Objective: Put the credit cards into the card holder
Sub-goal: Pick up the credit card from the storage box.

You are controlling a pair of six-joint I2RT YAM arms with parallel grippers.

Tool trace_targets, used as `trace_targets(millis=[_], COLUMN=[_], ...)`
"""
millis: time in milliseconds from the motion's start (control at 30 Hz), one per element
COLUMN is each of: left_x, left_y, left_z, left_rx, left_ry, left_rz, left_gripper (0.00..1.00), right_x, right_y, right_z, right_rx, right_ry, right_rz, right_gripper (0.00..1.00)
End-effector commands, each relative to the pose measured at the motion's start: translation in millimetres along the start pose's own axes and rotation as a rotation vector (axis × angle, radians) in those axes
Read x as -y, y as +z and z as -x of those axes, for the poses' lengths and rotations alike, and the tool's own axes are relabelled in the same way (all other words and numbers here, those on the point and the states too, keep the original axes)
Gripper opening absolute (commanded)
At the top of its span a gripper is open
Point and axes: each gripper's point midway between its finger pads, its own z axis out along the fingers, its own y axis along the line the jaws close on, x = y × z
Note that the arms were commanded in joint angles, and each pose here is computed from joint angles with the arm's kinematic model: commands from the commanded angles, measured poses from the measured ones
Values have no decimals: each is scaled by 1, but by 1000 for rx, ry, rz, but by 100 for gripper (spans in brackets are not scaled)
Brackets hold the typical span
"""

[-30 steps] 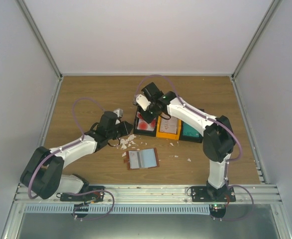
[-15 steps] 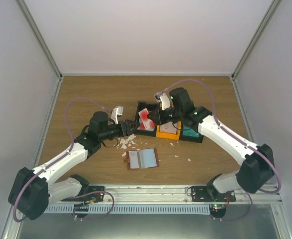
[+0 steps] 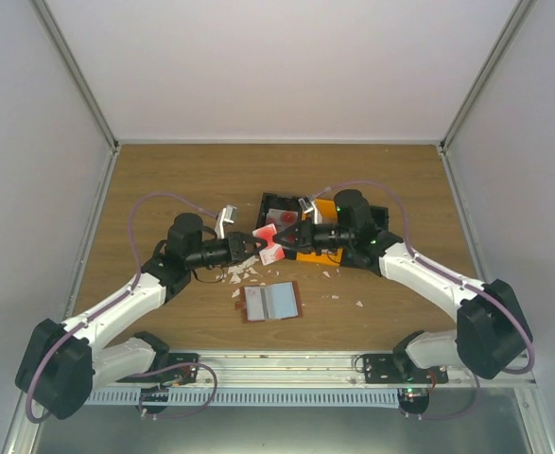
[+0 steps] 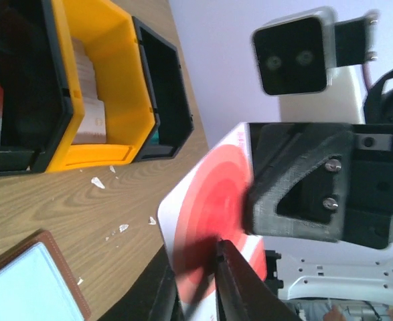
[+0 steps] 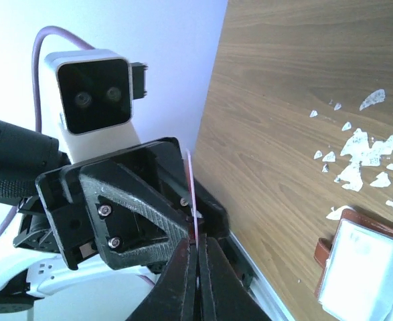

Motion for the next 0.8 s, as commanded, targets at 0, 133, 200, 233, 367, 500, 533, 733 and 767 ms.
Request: trace_targets(millis=[0,133,200,233,367,500,533,733,767], left_x=[16,14,15,15,5,-26,-40,-83,-91], left_y=[-4,-3,-3,-3,-4,-5,-7,-7,-7], left_z=[1,-2,-2,-2,-3,-14,-22,-62,-70], left_rx=[11,-1,-3,-2,-6,-36,-61,-133,-140], left_ry=[29,27,31,33,44,46,27,-43,-70], left_rz=[-69,-68,-69,-66,-18,113,158,250,259], left_gripper=[12,1,0,0,0,0,0,0,0], right_x=[-12,-6,-3,-2,16,58,71,116,123], right_y=[-7,-9,-9,-9,-14,-26,-29,-32,-29], right_z=[-2,-3,-4,-5,-5,-11,-15,-49,-56], right_rx=[4,13,15,14,48,77,75,11,-12], right_ry=[29,16,2,-6,-56,-119,-146,-246,-254], right_rz=[71,62,55,51,-46,-278,-350,-691,-731], right_gripper=[0,1,1,2,24,38,40,50,51])
